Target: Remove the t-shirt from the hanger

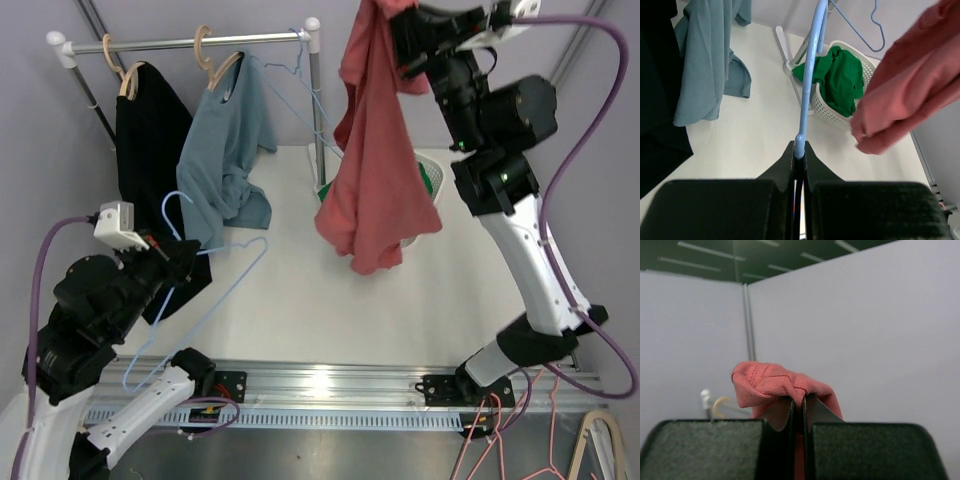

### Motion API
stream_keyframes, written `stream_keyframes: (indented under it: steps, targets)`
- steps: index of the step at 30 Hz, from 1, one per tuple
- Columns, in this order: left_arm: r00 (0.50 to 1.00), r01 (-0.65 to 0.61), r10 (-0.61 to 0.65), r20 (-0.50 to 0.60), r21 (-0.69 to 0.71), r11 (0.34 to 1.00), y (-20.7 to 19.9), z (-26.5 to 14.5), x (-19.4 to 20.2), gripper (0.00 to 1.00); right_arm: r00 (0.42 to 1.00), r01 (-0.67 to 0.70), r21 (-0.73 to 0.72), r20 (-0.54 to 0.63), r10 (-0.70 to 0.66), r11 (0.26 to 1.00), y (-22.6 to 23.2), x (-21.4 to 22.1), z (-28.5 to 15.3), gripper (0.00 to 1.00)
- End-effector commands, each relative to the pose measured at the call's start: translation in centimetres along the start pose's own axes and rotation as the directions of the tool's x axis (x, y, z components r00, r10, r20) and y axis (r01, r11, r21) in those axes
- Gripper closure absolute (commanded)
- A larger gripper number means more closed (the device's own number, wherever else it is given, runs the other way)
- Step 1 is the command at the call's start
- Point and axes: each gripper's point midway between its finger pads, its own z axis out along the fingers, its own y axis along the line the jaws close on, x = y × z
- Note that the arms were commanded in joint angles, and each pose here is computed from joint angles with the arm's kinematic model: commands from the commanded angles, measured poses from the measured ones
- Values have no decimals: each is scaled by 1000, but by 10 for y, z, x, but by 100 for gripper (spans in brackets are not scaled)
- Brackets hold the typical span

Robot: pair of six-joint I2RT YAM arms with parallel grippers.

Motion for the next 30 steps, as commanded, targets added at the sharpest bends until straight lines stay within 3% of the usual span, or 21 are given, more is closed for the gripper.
stream_keyframes:
  steps: [1, 3, 4, 5, 11, 15, 16, 18, 19, 22, 23, 28, 30]
  targets:
    - [999, -11, 12, 48, -23, 1000, -9, 24, -20, 99, 988, 3, 42, 156, -10, 999, -25, -39, 28, 100]
    - [999, -14, 15, 40, -29, 999, -9, 30, -18, 99, 984, 18, 73, 178, -30, 997, -44, -42, 37, 100]
    - [999, -13, 14, 37, -31, 999, -10, 34, -16, 99, 990, 18, 90, 138, -31, 996, -56, -15, 47, 100]
    - [999, -13, 15, 39, -37, 999, -9, 36, -16, 99, 984, 4, 94, 174, -21, 996, -59, -31, 47, 100]
    - [999, -33, 36, 41, -72, 997, -7, 51, -19, 99, 994, -18, 184, 105, -2, 983, -122, 9, 48, 100]
    - [998, -33, 38, 54, -80, 996, -6, 61, -23, 99, 1000, -11, 271, 13, 7, 962, -148, 38, 31, 100]
    - [998, -37, 42, 55, -86, 996, -4, 64, -25, 99, 996, 2, 330, -83, 27, 944, -164, 81, 19, 100]
    - [996, -47, 53, 67, -84, 995, -7, 73, -35, 99, 981, 23, 422, -186, 61, 906, -177, 106, -10, 100]
    - [997, -46, 51, 60, -87, 995, -5, 79, -38, 99, 943, 26, 482, -303, 139, 876, -187, 158, -36, 100]
    - [995, -63, 71, 73, -99, 993, -9, 97, -61, 99, 825, 68, 572, -493, 277, 817, -192, 229, -101, 100]
    - [993, -77, 86, 80, -106, 991, -9, 102, -67, 99, 743, 70, 612, -558, 368, 787, -191, 279, -141, 100]
    - [966, -142, 164, 201, -120, 983, -27, 113, -125, 99, 464, 166, 708, -670, 579, 686, -187, 398, -257, 100]
    - [951, -185, 210, 226, -127, 974, -34, 120, -144, 99, 354, 213, 697, -708, 610, 685, -185, 430, -283, 100]
